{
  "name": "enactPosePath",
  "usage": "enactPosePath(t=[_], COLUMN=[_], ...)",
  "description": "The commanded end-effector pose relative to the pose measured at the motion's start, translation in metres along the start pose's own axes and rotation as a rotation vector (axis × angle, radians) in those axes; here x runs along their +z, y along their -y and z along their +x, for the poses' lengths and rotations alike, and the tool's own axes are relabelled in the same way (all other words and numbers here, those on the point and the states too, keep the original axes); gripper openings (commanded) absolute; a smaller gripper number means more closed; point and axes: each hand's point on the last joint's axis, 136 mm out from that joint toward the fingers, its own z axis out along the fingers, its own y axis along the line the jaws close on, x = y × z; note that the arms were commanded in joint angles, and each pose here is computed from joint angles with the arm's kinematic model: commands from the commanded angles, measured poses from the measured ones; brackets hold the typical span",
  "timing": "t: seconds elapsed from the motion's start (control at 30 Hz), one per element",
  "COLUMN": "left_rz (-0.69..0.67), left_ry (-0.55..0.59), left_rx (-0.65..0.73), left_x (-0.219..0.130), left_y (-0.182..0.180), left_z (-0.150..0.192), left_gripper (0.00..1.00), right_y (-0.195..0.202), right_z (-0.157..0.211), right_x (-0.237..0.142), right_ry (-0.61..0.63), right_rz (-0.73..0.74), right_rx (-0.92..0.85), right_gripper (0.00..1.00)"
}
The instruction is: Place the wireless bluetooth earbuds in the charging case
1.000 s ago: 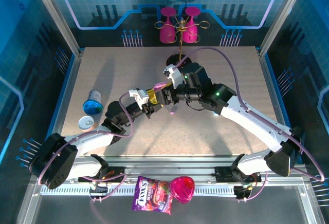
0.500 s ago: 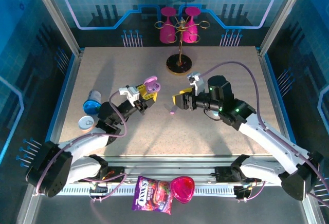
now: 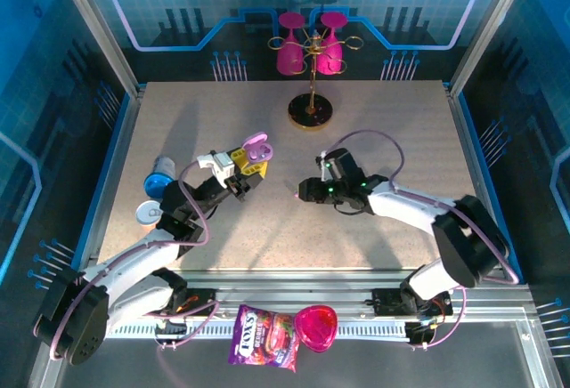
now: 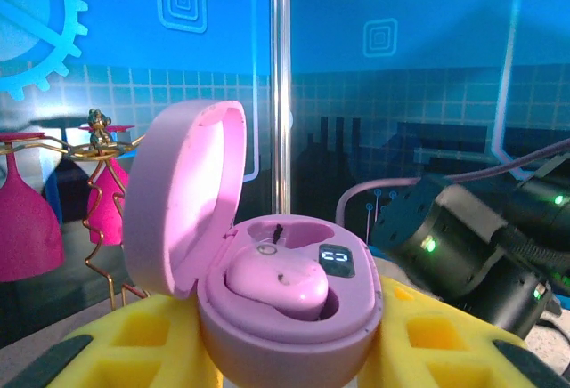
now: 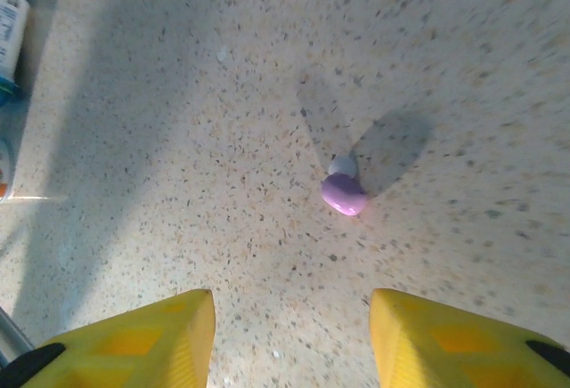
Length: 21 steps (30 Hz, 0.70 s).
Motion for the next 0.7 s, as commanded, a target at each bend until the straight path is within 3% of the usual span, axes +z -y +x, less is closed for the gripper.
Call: enactPosePath(t=[0.0, 0.37, 0.67], left_rz=[0.007, 0.015, 0.014], left_ry=[0.013, 0.012, 0.011], left_rx=[0.025, 0.022, 0.025], left_x=[0.000, 0.000, 0.001], left_y=[0.001, 0.002, 0.002], left_z=[-0.005, -0.005, -0.004], left_gripper=[0.27, 0.27, 0.27], right_y=[-0.018, -0.007, 0.004], right_z=[-0.001, 0.002, -0.021], right_x=[0.022, 0.063, 0.060], right_ry=[0.014, -0.003, 0.029], right_rz=[-0.078, -0.049, 0.003], right_rx=[0.061, 0.125, 0.090], right_gripper=[0.47, 0.46, 0.46])
